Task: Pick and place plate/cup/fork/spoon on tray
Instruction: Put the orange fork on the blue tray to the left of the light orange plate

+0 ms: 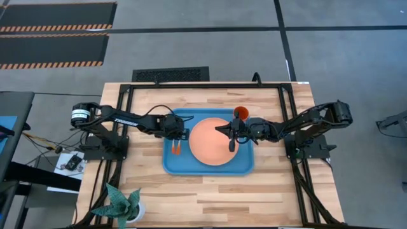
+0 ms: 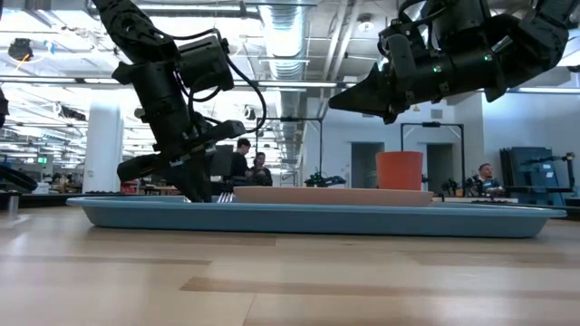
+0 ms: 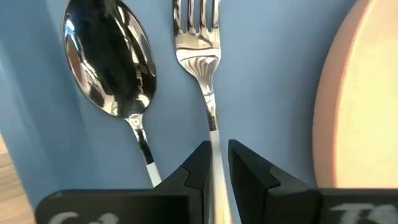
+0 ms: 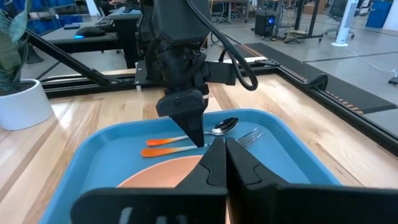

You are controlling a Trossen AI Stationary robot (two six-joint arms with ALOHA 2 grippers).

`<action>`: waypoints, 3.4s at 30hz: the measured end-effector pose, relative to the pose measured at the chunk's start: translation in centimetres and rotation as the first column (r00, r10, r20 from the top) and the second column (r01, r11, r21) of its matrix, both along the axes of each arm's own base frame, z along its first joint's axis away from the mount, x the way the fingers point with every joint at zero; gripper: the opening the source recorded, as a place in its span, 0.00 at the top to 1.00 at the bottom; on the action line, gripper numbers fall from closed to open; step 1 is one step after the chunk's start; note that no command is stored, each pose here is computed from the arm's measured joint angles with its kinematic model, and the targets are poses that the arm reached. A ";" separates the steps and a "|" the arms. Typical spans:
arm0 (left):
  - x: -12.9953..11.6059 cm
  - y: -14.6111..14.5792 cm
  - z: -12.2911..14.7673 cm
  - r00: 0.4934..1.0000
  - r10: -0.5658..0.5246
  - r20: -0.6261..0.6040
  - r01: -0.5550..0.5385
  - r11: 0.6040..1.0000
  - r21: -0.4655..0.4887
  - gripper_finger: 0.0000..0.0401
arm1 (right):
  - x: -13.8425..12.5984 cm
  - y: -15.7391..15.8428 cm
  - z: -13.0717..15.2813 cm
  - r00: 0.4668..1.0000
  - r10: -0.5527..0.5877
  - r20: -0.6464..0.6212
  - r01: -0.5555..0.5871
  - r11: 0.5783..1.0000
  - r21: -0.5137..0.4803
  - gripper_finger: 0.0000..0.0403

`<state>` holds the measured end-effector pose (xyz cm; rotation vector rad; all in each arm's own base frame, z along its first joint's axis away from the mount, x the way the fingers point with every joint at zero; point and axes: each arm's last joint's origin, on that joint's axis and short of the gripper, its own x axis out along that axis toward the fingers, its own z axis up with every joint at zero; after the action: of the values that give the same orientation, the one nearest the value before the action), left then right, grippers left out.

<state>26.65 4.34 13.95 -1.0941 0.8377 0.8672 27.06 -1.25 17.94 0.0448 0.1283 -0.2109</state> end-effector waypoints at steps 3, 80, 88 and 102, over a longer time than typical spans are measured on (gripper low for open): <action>-0.1 0.0 -0.1 1.000 -0.022 -0.017 0.022 1.000 0.008 0.92 | 0.0 0.0 -0.1 1.000 -0.001 -0.006 0.001 1.000 0.004 0.99; -0.8 0.7 4.8 0.913 -0.407 -0.012 0.389 0.862 0.325 0.99 | 0.0 1.6 -0.2 0.998 0.056 -0.018 -0.056 0.998 -0.004 0.99; -0.3 0.9 4.5 0.848 -0.506 -0.158 0.530 0.821 0.213 1.00 | 0.0 1.6 0.0 0.998 0.057 -0.001 -0.057 0.998 -0.009 0.99; 0.6 -0.6 0.8 0.799 -0.534 -0.278 0.557 0.831 0.006 1.00 | 0.0 1.8 0.0 0.998 0.064 0.002 -0.064 0.998 0.000 0.99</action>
<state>27.21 3.77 14.79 -0.6018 1.2532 0.5515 27.10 0.56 17.95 0.0405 0.1278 -0.1471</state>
